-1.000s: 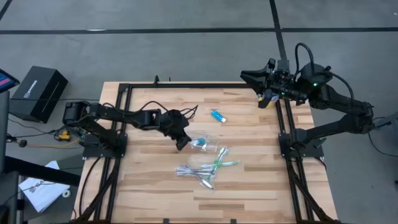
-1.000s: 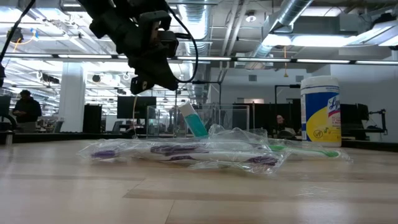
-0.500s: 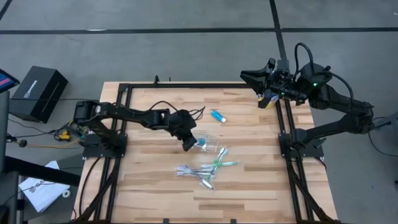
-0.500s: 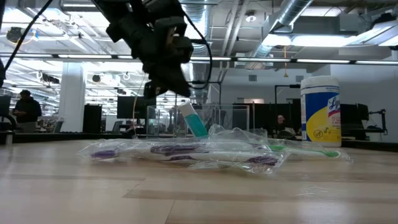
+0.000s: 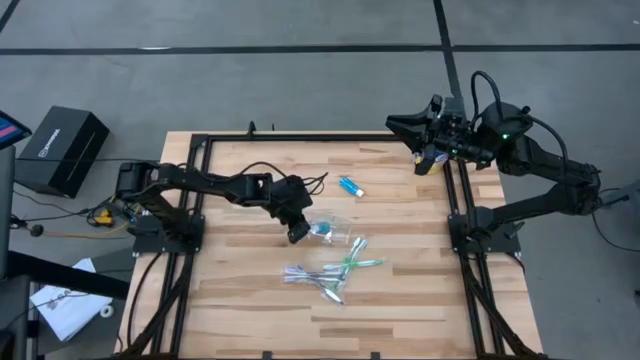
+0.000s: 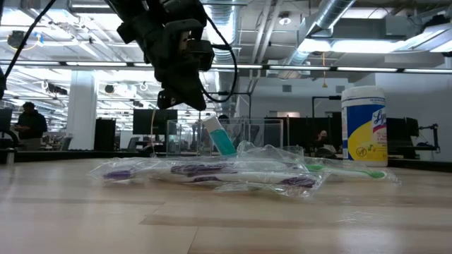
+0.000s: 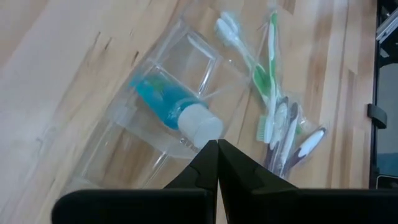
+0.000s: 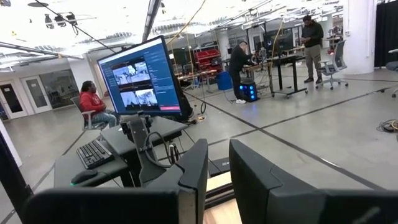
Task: Pick & Place toothbrushing station
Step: Put the bottom blue mouthwash bottle into the transparent organizer
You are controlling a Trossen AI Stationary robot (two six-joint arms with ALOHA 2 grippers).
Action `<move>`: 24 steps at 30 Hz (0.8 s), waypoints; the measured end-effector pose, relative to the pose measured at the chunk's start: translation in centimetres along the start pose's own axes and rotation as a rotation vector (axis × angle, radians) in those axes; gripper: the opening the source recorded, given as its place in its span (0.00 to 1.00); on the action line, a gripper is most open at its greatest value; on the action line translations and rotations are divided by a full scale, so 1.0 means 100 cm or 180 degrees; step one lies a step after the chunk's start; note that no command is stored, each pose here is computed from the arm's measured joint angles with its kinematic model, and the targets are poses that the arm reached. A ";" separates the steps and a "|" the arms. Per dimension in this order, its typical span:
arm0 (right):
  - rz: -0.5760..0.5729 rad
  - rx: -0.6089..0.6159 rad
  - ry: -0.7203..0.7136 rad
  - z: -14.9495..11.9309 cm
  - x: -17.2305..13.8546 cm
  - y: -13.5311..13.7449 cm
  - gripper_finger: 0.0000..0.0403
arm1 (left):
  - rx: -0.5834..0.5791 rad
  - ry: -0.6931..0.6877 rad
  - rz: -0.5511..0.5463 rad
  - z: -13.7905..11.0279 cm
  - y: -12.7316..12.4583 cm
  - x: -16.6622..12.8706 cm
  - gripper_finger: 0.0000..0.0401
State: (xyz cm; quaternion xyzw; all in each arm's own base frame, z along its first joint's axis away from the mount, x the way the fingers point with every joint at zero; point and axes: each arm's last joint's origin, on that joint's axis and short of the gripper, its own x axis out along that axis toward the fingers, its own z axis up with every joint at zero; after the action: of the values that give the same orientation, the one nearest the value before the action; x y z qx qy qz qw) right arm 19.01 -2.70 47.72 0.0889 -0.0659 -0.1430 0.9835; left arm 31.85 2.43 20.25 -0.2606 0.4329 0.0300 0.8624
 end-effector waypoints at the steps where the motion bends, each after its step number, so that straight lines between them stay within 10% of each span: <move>1: 0.0000 0.0000 -0.0001 0.000 0.000 0.000 0.15 | -0.0003 0.0006 0.0004 0.000 0.000 0.000 0.00; 24: 0.0005 0.0003 -0.0014 0.000 0.000 0.000 0.15 | -0.0003 -0.0031 0.0002 0.002 0.002 -0.001 0.00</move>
State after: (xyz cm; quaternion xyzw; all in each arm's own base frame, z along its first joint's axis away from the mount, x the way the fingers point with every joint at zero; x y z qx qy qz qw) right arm 19.01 -2.70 47.77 0.0889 -0.0682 -0.1424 0.9835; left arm 31.88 2.69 20.30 -0.2607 0.4288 0.0318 0.8644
